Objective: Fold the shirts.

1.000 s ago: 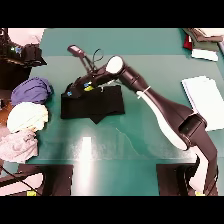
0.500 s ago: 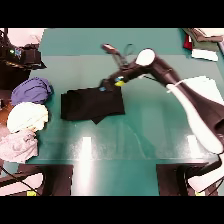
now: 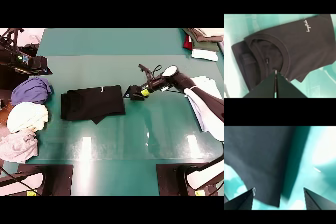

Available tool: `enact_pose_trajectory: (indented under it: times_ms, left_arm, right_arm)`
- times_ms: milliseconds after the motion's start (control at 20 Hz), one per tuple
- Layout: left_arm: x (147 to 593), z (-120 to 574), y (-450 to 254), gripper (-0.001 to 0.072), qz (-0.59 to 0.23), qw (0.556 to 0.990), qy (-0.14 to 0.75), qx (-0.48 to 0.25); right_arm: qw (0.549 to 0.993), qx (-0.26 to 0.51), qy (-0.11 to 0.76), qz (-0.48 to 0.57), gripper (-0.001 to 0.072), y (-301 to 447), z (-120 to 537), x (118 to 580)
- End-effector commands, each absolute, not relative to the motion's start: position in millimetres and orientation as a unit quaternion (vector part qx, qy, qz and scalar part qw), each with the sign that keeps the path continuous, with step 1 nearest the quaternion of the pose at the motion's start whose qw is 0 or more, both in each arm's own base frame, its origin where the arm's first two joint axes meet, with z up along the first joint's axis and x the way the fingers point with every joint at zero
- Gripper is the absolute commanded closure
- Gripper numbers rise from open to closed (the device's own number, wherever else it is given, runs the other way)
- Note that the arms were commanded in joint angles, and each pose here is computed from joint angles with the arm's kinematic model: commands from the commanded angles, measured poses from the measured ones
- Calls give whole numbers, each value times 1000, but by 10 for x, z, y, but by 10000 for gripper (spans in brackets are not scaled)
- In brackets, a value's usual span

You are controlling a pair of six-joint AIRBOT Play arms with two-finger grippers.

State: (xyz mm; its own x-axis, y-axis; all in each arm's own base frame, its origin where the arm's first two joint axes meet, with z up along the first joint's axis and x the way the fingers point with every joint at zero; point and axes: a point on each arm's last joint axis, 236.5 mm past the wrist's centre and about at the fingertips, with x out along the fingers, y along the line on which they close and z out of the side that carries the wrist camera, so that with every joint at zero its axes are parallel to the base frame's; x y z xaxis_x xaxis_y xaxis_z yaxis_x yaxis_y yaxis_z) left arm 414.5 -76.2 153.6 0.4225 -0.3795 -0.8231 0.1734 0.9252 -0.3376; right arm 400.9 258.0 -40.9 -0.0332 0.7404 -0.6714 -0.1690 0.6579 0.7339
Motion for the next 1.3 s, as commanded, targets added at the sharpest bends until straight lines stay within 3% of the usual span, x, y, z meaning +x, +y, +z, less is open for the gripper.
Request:
enact_pose_trajectory:
  times_ms: [0, 100, 250, 400, 550, 700, 1000, 1250]
  left_arm:
    - [4139, 1517, -788, 682, -169, 835, 513, -106]
    - [4135, 1515, -789, 683, -170, 834, 514, -106]
    - [4122, 1511, -790, 683, -176, 834, 514, -95]
    - [4103, 1502, -792, 683, -177, 832, 517, -95]
    - [4097, 1500, -792, 682, -178, 831, 518, -94]
    - [4087, 1496, -794, 683, -178, 830, 520, -94]
    - [4091, 1504, -806, 683, -180, 830, 519, -96]
    - [4171, 1632, -964, 683, -204, 836, 493, -126]
  right_arm:
    - [621, 267, 643, 361, 48, 2932, -604, 4013]
    - [607, 270, 642, 384, 53, 3249, -631, 4007]
    - [590, 270, 637, 415, 192, 3667, -646, 3965]
    - [614, 239, 607, 444, 651, 3884, -600, 4003]
    - [637, 231, 577, 455, 691, 3863, -314, 4146]
    - [693, 212, 540, 428, 691, 3326, 68, 4442]
    - [808, 254, 470, 249, 692, 999, 601, 4850]
    - [864, 320, 381, 72, 692, -944, 927, 4720]
